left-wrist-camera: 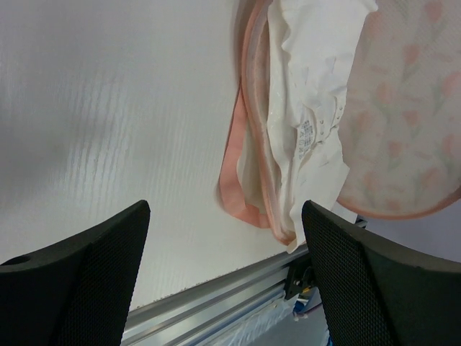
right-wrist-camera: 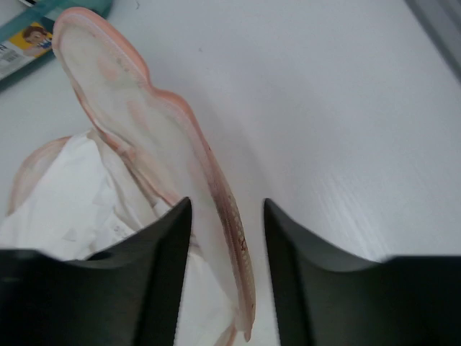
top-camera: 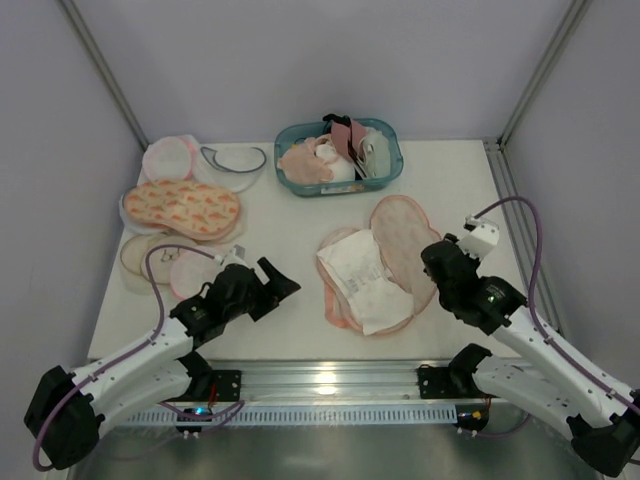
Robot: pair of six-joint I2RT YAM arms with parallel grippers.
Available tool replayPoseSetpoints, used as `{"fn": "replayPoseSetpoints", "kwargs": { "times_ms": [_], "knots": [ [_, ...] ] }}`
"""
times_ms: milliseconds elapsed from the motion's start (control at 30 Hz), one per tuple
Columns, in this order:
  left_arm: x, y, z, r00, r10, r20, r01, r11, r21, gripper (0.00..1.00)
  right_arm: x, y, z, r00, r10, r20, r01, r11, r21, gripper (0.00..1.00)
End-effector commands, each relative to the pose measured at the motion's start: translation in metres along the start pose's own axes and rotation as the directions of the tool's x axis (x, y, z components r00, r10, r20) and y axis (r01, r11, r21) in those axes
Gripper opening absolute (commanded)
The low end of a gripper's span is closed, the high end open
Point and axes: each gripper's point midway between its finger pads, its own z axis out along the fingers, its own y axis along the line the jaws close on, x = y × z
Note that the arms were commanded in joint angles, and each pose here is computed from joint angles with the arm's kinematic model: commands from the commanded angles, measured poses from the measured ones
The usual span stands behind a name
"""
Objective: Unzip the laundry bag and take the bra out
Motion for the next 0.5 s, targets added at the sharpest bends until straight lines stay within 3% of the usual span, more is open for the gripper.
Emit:
{"fn": "replayPoseSetpoints", "kwargs": {
  "times_ms": [0,133,333,467],
  "knots": [
    [-0.003,-0.016,-0.001,1.0,-0.003,-0.003,0.003,0.999,0.047,0.87,-0.009,-0.007,0.021,1.0,-0.01,0.029,0.007,0.996,0.084,0.56],
    [-0.004,-0.017,-0.004,1.0,0.003,0.002,-0.003,0.999,0.049,0.87,-0.003,0.004,0.028,0.997,-0.073,-0.014,0.074,0.995,0.061,0.69],
    [-0.005,-0.018,-0.006,1.0,0.007,0.008,-0.007,0.998,0.056,0.87,-0.033,-0.013,0.013,0.991,-0.088,0.101,0.08,0.993,0.086,0.87],
    [-0.004,-0.014,-0.004,1.0,0.011,0.004,-0.011,0.999,0.046,0.88,-0.059,-0.032,-0.002,0.983,-0.078,0.168,0.049,0.985,0.167,0.89]
  ]
}}
